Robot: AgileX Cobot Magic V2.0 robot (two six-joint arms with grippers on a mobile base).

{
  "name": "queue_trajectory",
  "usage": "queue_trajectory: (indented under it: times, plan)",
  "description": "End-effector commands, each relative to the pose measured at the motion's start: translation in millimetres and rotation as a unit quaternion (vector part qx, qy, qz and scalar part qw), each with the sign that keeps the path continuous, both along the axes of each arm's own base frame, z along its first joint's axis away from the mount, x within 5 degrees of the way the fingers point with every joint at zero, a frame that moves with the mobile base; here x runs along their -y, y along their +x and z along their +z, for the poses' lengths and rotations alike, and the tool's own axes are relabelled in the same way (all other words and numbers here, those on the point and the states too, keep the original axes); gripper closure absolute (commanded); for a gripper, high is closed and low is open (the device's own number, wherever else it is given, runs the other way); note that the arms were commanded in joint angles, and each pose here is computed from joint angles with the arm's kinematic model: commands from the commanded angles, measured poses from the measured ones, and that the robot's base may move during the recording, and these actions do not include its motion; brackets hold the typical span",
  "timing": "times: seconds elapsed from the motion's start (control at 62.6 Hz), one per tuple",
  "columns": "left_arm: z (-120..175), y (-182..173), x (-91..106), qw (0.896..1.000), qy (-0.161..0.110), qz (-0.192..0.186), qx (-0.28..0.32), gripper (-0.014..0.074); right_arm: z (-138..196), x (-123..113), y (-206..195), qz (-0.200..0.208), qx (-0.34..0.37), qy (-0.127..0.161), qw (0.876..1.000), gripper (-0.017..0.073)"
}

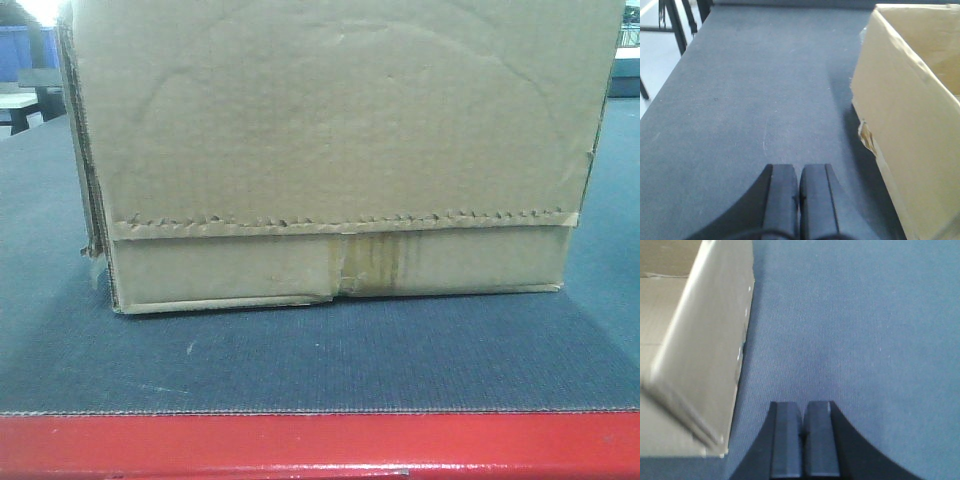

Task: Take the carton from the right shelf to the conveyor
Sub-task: 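Open both grippers and pull them back from the carton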

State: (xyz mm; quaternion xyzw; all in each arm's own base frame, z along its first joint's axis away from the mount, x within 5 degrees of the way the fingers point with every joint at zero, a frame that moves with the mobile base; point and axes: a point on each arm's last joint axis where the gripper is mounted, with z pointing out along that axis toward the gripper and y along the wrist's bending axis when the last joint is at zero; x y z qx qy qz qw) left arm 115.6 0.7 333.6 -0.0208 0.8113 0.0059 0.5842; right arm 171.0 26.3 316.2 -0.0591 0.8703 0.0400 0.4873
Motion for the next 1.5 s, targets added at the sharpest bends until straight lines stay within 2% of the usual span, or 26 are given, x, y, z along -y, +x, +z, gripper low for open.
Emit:
queue_trajectory:
  times: [0.0, 0.192, 0.368, 0.559, 0.767, 1.438, 1.486]
  plan:
    - [-7, -18, -0.8, 0.999, -0.005, -0.003, 0.037, 0.058, -9, 5, -21, -0.003, 0.065, 0.005, 0.998, 0.0634]
    - [-7, -51, -3.4, 0.995, -0.009, -0.003, 0.102, 0.058, -23, 11, -64, -0.002, 0.132, 0.015, 0.991, 0.0634]
    - [-1, -73, -5.1, 0.988, -0.013, -0.003, 0.156, 0.058, -11, 16, -100, -0.002, 0.223, 0.029, 0.974, 0.0634]
    - [1, -81, -5.7, 0.985, -0.015, -0.003, 0.175, 0.058, -3, 20, -125, -0.002, 0.288, 0.039, 0.957, 0.0634]
    - [1, -81, -5.7, 0.985, -0.015, -0.003, 0.175, 0.058, -1, 20, -126, -0.002, 0.299, 0.041, 0.953, 0.0634]
    - [0, -82, -5.5, 0.985, -0.019, -0.003, 0.174, 0.058, -1, 20, -126, -0.002, 0.3, 0.041, 0.953, 0.0634]
    - [0, -83, -6.2, 0.985, -0.01, 0.002, 0.174, 0.058, -1, 20, -126, -0.002, 0.3, 0.041, 0.953, 0.0634]
